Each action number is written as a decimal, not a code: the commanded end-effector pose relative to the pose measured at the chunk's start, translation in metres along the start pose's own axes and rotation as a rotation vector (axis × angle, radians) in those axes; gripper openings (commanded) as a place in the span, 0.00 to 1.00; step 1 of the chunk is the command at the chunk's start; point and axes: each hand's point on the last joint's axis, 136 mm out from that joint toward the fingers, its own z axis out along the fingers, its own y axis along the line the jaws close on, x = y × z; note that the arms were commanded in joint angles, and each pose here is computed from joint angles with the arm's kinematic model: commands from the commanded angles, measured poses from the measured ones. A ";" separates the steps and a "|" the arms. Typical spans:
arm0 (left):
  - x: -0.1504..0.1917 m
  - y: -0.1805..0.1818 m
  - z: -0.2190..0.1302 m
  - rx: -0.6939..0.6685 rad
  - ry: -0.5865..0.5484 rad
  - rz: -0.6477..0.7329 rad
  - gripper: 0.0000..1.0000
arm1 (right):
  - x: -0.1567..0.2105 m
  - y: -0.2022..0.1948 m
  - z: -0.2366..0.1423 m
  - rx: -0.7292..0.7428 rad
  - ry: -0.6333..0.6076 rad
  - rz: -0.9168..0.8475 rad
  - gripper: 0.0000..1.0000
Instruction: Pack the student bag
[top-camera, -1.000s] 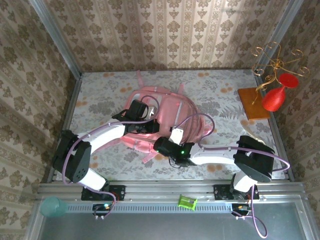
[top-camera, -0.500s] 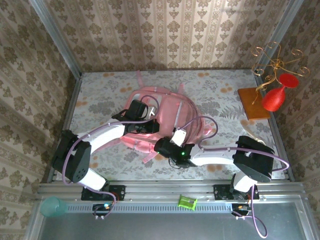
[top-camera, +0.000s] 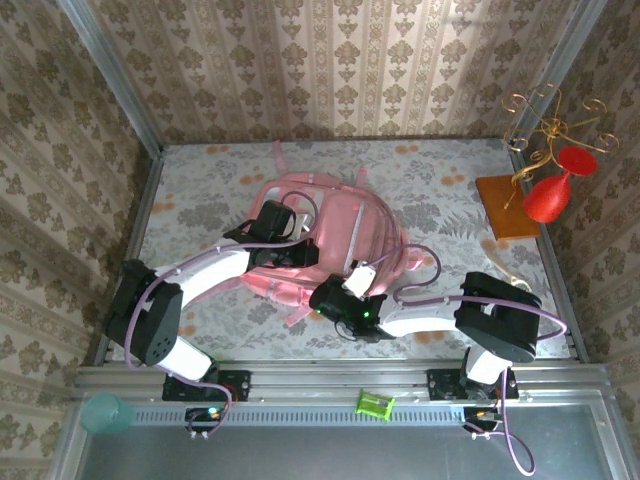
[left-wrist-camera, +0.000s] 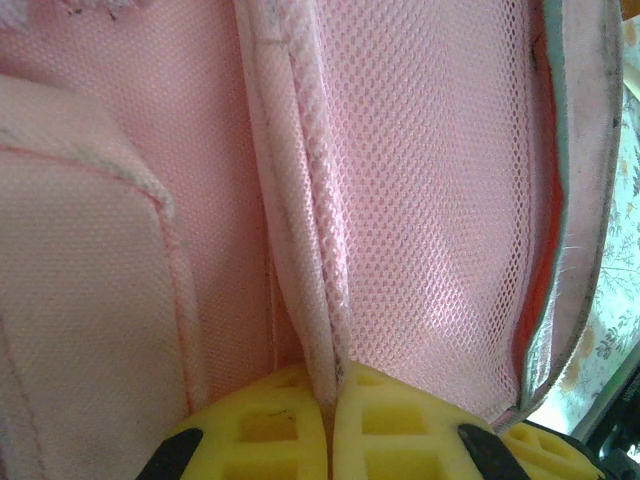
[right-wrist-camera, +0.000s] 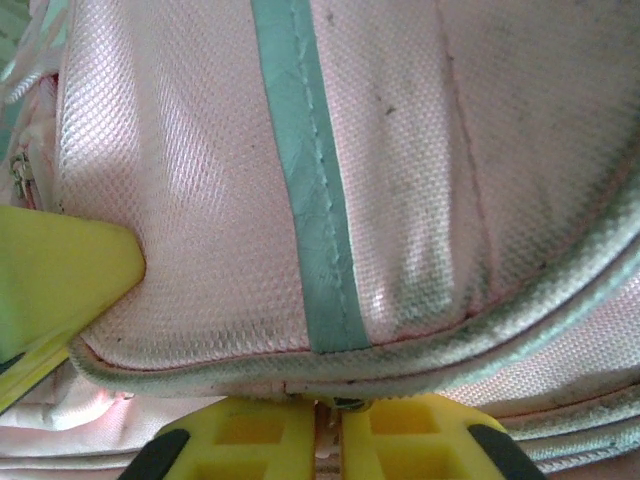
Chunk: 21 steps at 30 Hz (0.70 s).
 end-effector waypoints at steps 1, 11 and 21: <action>0.007 -0.007 -0.004 0.042 0.018 0.023 0.00 | -0.017 -0.008 0.001 0.023 -0.091 0.009 0.08; 0.000 0.014 -0.010 -0.021 -0.019 0.017 0.00 | -0.017 -0.021 -0.019 0.046 0.019 -0.100 0.00; -0.002 0.029 -0.013 -0.080 -0.022 0.052 0.00 | -0.030 -0.062 -0.035 0.169 0.106 -0.264 0.00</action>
